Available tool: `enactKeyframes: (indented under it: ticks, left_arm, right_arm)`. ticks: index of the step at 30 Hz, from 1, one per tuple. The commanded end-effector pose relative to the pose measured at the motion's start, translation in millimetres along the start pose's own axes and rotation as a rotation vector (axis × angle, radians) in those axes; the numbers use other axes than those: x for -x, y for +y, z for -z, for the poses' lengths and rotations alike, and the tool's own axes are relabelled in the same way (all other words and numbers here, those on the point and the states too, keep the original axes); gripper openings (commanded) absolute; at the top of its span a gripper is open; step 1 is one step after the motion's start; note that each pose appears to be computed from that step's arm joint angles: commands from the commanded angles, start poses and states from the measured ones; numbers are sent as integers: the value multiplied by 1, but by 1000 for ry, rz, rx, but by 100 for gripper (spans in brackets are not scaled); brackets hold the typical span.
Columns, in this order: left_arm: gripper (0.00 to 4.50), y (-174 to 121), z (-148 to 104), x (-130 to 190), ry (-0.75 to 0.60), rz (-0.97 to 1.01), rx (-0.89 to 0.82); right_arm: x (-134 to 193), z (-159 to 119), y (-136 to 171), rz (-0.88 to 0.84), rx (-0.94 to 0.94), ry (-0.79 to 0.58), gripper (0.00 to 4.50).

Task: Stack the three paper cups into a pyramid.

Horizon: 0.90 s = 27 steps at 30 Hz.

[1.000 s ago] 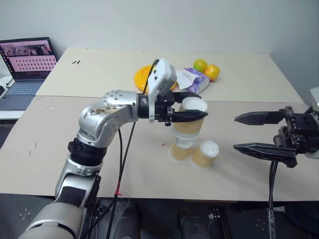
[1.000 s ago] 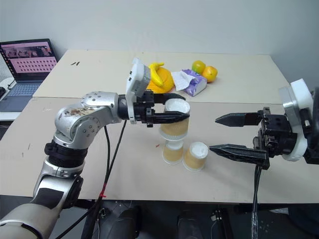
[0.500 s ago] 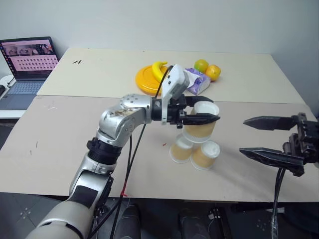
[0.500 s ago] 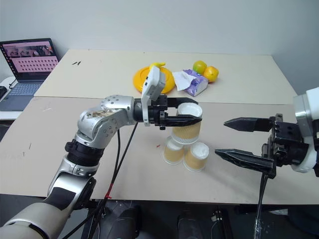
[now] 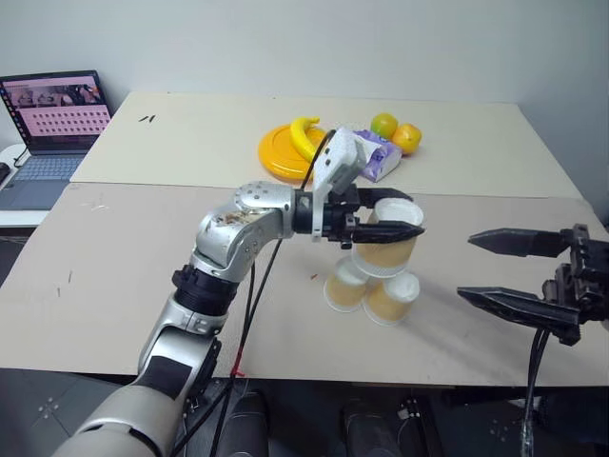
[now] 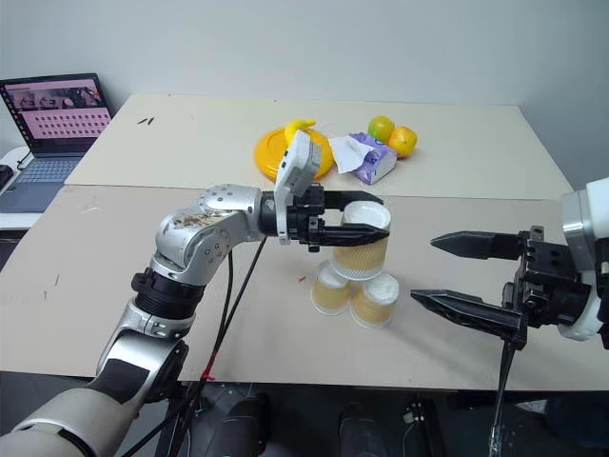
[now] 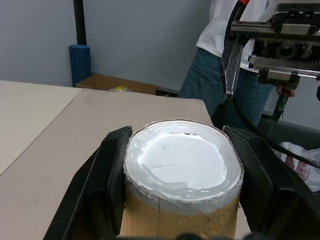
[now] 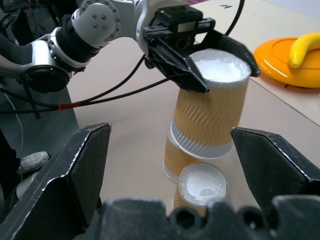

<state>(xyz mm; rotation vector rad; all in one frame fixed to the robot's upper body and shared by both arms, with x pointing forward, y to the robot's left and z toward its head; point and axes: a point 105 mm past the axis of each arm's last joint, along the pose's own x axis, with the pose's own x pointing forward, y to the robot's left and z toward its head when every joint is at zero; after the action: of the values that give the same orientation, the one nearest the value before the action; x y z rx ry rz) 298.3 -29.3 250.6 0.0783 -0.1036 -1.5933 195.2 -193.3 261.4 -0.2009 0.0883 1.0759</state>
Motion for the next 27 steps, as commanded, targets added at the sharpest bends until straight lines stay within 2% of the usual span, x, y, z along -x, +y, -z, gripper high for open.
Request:
enactKeyframes:
  ticks: [1,12,19,27]
  left_arm:
    - [249,-14,-3,-5,-9,62,-24]
    - [249,-24,6,-9,3,96,-15]
    - [249,-19,19,-4,29,86,-88]
    - [249,-14,21,-4,15,75,-107]
  right_arm:
    - [3,-9,6,2,45,-19,450]
    - [7,-9,6,22,40,-16,450]
    - [9,-9,4,36,40,-18,450]
    - [9,-10,3,40,44,-19,450]
